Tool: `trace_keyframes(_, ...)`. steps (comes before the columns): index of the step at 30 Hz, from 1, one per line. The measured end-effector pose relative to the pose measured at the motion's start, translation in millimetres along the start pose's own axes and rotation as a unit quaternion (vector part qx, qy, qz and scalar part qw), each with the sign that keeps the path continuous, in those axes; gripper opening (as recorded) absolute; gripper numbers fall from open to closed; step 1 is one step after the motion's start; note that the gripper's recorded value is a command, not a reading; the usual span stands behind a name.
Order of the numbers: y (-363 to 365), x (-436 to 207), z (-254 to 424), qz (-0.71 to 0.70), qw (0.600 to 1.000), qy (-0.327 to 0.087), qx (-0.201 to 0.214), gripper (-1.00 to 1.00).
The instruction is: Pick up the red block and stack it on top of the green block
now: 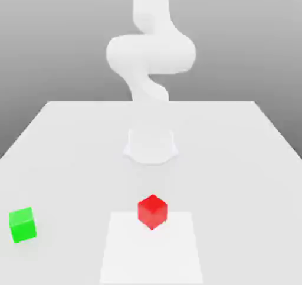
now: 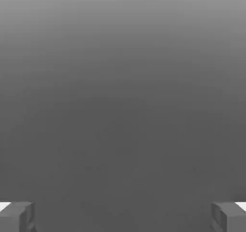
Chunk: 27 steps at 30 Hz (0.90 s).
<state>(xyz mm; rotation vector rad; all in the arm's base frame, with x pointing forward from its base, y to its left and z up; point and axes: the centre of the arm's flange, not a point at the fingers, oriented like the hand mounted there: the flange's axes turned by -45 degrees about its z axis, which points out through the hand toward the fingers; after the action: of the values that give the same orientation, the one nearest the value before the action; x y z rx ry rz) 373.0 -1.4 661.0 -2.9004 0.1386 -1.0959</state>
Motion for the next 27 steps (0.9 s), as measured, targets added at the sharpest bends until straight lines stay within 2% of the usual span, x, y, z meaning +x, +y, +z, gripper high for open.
trace_keyframes(9, 11.2, -115.7, 196.8, 0.170, 0.972, -0.160, -0.040, 0.00)
trace_keyframes(13, 17.2, -198.0, 258.9, 0.242, 0.939, -0.229, -0.081, 0.00)
trace_keyframes(17, 26.3, -302.1, 303.5, 0.317, 0.889, -0.298, -0.142, 0.00)
trace_keyframes(20, 31.4, -339.4, 325.6, 0.335, 0.874, -0.313, -0.159, 0.00)
trace_keyframes(25, 32.5, -370.2, 355.1, 0.337, 0.873, -0.315, -0.159, 0.00)
trace_keyframes(26, 32.8, -373.6, 358.0, 0.336, 0.873, -0.315, -0.159, -1.00)
trace_keyframes(27, 32.8, -373.6, 358.0, 0.336, 0.873, -0.315, -0.159, -1.00)
